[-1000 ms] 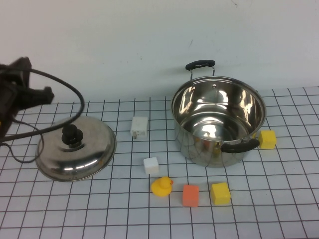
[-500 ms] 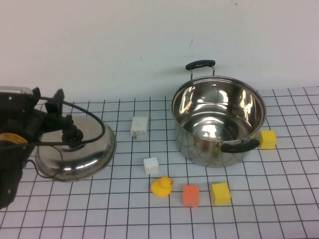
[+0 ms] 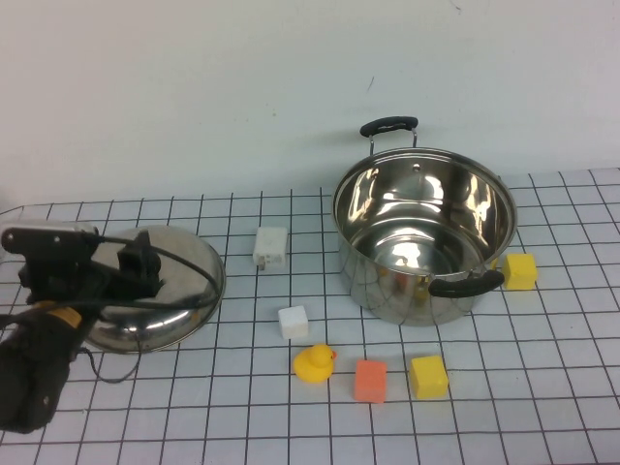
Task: Cover the pot
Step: Pick up the pot lid
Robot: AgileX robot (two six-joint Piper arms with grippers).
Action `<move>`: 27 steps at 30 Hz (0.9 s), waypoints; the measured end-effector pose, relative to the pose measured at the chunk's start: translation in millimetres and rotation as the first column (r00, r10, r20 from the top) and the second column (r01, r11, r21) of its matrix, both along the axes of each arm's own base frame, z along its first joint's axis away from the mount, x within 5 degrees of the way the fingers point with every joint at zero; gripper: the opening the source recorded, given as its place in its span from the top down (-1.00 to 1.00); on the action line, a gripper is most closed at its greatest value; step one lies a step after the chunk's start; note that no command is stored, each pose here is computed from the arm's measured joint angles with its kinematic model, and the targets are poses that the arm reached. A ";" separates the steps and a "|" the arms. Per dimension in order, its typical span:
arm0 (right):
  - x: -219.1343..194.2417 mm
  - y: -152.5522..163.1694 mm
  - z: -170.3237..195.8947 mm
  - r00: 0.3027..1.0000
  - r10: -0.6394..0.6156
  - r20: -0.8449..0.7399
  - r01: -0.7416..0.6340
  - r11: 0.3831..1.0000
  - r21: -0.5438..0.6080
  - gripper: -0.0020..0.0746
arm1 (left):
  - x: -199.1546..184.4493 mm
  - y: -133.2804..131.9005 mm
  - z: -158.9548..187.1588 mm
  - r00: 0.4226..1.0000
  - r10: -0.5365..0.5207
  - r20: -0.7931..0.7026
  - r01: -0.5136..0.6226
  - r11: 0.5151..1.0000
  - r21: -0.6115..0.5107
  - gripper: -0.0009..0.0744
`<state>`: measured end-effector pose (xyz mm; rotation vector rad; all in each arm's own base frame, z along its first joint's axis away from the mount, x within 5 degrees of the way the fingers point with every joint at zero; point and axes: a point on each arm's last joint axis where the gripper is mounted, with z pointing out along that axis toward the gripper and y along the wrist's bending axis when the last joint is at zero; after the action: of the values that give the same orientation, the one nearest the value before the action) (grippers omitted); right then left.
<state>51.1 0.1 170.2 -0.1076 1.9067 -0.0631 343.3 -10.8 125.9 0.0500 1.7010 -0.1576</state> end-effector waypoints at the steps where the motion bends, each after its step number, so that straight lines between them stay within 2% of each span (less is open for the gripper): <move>1: 0.0 0.0 0.0 1.000 0.000 0.000 0.000 1.000 0.000 0.92 | 0.0 0.0 -5.4 1.000 -0.001 -0.015 0.001 1.000 0.005 -0.37; 7: 0.0 0.0 0.0 1.000 0.000 0.000 0.000 1.000 0.000 0.92 | 11.5 0.6 -29.3 0.998 0.002 -0.056 0.000 1.000 0.030 -0.37; 16: 0.0 0.0 0.0 1.000 0.000 0.000 0.000 1.000 0.000 0.92 | 28.6 1.6 -45.5 0.998 0.011 -0.055 -0.009 0.999 0.042 -0.38; 27: 0.0 0.0 0.0 1.000 0.000 0.000 0.000 1.000 0.000 0.92 | 52.6 3.1 -54.4 0.998 0.034 -0.052 -0.036 0.999 -0.026 -0.38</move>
<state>51.1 0.1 170.2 -0.1076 1.9067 -0.0631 396.0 -7.7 71.5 -0.0042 1.7498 -0.1568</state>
